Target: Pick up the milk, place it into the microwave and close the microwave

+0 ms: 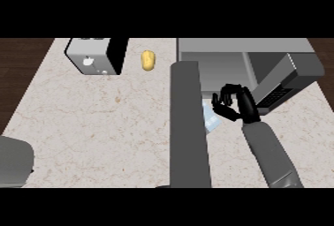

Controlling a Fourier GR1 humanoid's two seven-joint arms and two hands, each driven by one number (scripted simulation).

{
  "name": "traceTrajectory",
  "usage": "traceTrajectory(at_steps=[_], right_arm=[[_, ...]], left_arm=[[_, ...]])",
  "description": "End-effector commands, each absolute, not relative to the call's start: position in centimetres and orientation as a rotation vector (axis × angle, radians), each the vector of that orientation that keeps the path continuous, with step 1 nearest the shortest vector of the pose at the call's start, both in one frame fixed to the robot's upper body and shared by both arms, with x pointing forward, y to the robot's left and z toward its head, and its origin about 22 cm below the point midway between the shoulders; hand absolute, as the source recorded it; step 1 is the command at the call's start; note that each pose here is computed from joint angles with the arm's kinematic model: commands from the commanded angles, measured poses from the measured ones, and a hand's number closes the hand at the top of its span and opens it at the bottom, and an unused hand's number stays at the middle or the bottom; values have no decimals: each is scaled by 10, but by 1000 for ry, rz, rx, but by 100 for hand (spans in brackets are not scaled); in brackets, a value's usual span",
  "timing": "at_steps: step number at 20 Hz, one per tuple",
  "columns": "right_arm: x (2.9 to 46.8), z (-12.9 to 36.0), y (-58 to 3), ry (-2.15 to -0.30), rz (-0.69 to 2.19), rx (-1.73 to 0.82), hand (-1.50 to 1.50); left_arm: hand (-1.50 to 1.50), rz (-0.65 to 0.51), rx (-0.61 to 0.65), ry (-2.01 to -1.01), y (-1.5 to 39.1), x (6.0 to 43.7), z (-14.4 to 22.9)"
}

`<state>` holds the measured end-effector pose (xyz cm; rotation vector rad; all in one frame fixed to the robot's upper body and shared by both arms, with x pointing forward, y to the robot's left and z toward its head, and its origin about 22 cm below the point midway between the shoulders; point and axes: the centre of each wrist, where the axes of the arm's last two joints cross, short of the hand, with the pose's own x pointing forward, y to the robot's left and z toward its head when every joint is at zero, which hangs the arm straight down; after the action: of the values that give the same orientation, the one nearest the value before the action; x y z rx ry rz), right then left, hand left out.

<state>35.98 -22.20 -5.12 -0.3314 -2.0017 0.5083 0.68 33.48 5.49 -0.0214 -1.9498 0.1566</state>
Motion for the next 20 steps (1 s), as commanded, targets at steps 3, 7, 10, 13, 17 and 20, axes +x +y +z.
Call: traceTrajectory(at_steps=[3, 7, 10, 13, 17, 20], right_arm=[[380, -14, -212, -1937, 522, -343, 150], [409, 4, -211, -1893, 537, -344, 150], [421, 14, -216, -1908, 527, -483, 150], [429, 22, -218, -1864, 481, -574, 150], [428, 17, -225, -1800, 422, -694, 150], [428, 19, -242, -1752, 330, -780, 150]], left_arm=[[-150, 162, 9, -1944, 355, 10, 55], [-150, 160, -20, -1930, 355, 29, 32], [-150, 154, -40, -1934, 344, 29, 37], [-150, 139, -69, -1923, 341, 37, 37], [-150, 126, -85, -1915, 353, 38, 29], [-150, 116, -95, -1924, 353, 44, 30]])
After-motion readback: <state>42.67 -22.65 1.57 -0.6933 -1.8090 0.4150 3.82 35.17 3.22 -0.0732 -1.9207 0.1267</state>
